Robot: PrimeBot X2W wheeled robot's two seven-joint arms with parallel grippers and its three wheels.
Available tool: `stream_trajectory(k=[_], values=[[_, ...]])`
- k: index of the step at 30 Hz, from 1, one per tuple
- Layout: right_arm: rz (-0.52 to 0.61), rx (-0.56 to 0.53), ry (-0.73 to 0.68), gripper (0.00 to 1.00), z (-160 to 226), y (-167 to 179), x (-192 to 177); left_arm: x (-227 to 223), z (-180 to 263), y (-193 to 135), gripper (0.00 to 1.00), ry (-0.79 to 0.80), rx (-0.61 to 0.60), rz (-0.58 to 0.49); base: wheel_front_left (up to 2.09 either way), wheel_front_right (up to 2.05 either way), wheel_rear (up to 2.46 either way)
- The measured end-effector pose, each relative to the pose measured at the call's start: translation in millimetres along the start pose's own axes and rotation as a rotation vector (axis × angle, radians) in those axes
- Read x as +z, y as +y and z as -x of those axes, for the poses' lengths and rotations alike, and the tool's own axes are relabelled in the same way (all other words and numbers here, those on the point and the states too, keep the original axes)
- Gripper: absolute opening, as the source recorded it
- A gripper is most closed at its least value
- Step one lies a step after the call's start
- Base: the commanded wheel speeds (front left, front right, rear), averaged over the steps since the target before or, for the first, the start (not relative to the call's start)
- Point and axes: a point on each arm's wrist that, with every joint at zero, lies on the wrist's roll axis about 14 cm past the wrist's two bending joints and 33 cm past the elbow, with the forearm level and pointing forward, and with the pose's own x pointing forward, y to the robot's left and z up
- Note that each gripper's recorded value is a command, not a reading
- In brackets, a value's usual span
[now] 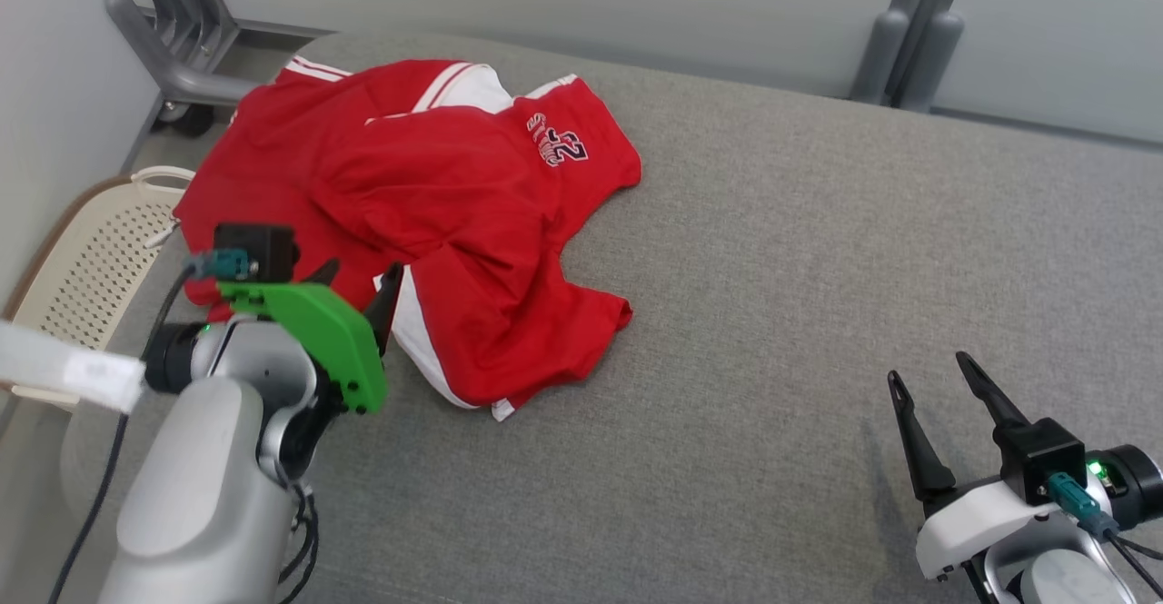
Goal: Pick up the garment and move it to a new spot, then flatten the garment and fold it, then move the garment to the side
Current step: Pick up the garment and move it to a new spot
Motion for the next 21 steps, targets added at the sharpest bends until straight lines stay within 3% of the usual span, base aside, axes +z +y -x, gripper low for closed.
stream_trajectory(k=[3, 5, 13, 14, 15, 16, 21], values=[[-0.002, -0.001, 0.014, 1.00, -6, -6, -8, 6, -22, -19, 1.00, 0.074, -0.061, 0.067, 0.00, 0.00, 0.00], [0.000, 0.000, 0.018, 1.00, -11, -9, -12, -3, -33, -19, 1.00, 0.148, -0.060, 0.033, 0.00, 0.00, 0.00], [-0.012, -0.065, 0.063, 1.00, -6, -34, -32, -80, -61, -24, 1.00, 0.433, -0.051, 0.018, 0.00, 0.00, 0.00], [-0.013, -0.079, 0.064, 1.00, -5, -39, -33, -87, -63, -24, 0.80, 0.452, -0.052, 0.018, 0.00, 0.00, 0.00], [-0.014, -0.093, 0.069, 1.00, -3, -43, -34, -93, -65, -26, 0.32, 0.464, -0.054, 0.015, 0.00, 0.00, 0.00], [-0.016, -0.105, 0.076, 1.00, 0, -47, -37, -98, -68, -28, 0.00, 0.475, -0.059, 0.002, 0.00, 0.00, 0.00], [-0.027, -0.154, 0.099, 1.00, 10, -59, -45, -110, -74, -34, 0.00, 0.539, -0.089, -0.084, 0.00, 0.00, 0.00]])
